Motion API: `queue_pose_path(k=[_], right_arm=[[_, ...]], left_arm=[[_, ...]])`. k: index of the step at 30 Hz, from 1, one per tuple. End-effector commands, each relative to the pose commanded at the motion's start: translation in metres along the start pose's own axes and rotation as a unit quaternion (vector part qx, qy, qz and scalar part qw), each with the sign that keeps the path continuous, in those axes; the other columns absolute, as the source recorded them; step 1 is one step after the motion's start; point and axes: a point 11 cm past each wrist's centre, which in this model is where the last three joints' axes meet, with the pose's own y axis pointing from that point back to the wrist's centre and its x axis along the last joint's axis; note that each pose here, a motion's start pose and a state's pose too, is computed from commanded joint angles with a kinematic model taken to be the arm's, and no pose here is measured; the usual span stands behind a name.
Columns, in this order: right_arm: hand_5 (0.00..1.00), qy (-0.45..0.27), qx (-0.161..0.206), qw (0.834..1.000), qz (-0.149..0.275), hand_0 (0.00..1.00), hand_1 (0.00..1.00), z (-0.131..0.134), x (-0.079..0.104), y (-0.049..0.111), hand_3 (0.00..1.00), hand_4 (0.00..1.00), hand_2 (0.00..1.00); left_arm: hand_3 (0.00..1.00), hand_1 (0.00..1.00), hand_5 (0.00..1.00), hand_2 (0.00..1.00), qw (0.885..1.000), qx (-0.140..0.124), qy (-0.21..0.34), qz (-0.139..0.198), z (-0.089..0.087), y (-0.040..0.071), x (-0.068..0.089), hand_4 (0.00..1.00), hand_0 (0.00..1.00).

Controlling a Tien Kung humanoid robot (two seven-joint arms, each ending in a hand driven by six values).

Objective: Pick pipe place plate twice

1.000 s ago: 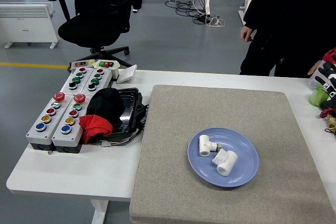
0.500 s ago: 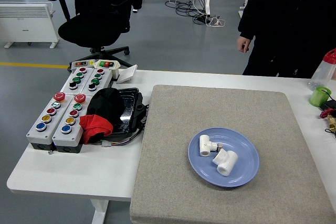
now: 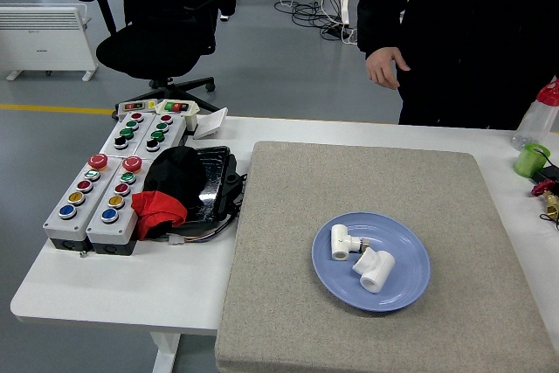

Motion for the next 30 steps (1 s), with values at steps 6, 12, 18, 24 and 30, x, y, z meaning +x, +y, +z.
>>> queue_pose_path(k=[6,12,18,24,30], right_arm=[[0.700,0.012,-0.001,1.000,-0.003,0.804,0.760,-0.008,0.009,0.004,0.815,0.568,0.830],[0.691,0.021,0.002,1.000,0.000,0.802,0.759,-0.015,0.015,0.006,0.804,0.570,0.822],[0.677,0.024,-0.004,1.000,0.002,0.799,0.755,-0.014,0.018,0.008,0.791,0.570,0.805],[0.668,0.027,-0.008,1.000,0.005,0.798,0.753,-0.013,0.021,0.009,0.789,0.568,0.807],[0.661,0.030,-0.014,0.999,0.004,0.797,0.752,-0.010,0.022,0.010,0.783,0.567,0.803]], left_arm=[[0.575,0.626,0.998,0.636,1.000,-0.003,0.003,0.003,0.003,0.001,0.002,0.405,0.656],[0.575,0.626,0.998,0.637,1.000,-0.004,0.003,0.003,0.005,0.001,0.003,0.404,0.656],[0.575,0.625,0.998,0.637,1.000,-0.005,0.003,0.002,0.005,0.002,0.003,0.404,0.656],[0.575,0.626,0.998,0.637,1.000,-0.005,0.003,0.001,0.006,0.002,0.002,0.404,0.656],[0.574,0.625,0.998,0.637,1.000,-0.005,0.002,0.000,0.006,0.002,0.001,0.404,0.656]])
